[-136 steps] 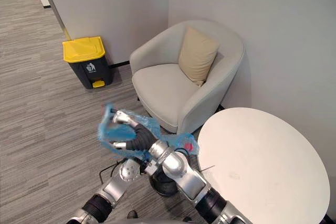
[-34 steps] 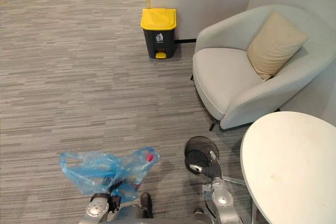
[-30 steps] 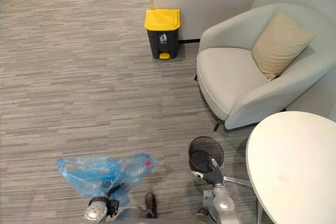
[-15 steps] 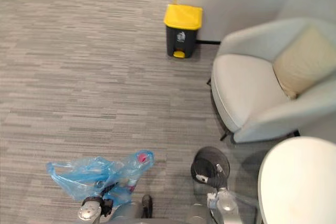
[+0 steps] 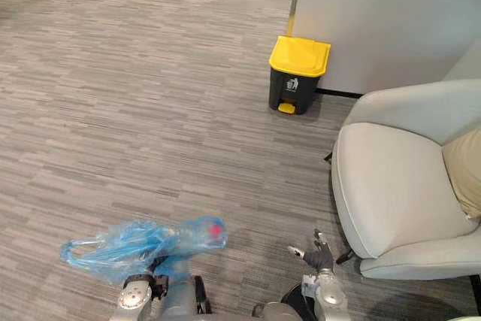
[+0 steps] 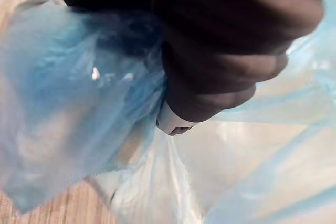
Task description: Gather rubbish on tea table into small bin, then transfer packed bag to large trash can.
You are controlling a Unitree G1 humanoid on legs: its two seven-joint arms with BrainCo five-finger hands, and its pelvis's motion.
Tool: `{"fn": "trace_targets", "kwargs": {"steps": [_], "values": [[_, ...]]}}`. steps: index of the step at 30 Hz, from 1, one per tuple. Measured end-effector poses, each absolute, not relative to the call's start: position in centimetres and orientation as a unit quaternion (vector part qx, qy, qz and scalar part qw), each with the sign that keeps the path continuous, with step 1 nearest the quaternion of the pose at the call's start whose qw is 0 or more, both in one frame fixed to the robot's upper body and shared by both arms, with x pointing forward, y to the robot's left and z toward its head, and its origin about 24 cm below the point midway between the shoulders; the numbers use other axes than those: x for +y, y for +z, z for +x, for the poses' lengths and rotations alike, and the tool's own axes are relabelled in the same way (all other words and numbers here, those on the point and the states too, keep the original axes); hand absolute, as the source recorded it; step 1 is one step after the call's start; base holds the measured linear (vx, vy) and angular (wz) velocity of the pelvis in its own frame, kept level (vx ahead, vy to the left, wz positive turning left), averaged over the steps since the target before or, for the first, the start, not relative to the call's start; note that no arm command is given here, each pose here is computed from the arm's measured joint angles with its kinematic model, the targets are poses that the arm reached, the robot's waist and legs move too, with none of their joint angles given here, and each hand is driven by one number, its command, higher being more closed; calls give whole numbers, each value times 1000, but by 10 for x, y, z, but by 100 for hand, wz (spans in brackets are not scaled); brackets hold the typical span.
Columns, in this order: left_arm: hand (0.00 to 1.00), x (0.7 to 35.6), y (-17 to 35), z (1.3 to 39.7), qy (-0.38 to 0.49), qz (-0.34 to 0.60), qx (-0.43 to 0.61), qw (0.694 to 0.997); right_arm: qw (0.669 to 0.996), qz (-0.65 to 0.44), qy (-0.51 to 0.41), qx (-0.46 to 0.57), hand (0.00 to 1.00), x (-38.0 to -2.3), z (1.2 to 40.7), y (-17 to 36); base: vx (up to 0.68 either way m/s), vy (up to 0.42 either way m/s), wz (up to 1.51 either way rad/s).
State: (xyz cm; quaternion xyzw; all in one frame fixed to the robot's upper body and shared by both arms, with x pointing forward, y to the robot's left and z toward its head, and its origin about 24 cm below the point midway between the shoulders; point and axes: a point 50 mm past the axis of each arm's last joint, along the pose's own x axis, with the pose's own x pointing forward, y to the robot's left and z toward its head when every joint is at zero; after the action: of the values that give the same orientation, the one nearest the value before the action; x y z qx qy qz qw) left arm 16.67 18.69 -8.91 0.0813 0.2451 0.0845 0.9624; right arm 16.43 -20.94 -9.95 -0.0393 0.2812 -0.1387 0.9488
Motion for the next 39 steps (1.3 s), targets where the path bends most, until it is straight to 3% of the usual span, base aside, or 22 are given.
{"fn": "trace_targets", "kwargs": {"steps": [9,11,17,22,27,39], "values": [[100,185,-98,161,65,97,275,954,937,-30,-149,313,0,-205,153,-111,444,266,-57],[100,189,-96,161,57,112,270,955,943,-46,-115,309,0,-197,159,-109,776,136,-33],[100,190,-88,173,58,114,247,961,948,-49,-105,295,0,-194,168,-104,387,-205,-8],[100,176,-93,180,51,92,256,961,933,-65,-134,329,0,-217,156,-112,500,-287,35],[100,172,-93,173,56,70,258,962,941,-43,-135,308,0,-206,159,-107,359,-144,-1],[100,181,-101,169,60,83,282,954,933,-35,-138,330,0,-201,160,-115,334,154,-30]]}}
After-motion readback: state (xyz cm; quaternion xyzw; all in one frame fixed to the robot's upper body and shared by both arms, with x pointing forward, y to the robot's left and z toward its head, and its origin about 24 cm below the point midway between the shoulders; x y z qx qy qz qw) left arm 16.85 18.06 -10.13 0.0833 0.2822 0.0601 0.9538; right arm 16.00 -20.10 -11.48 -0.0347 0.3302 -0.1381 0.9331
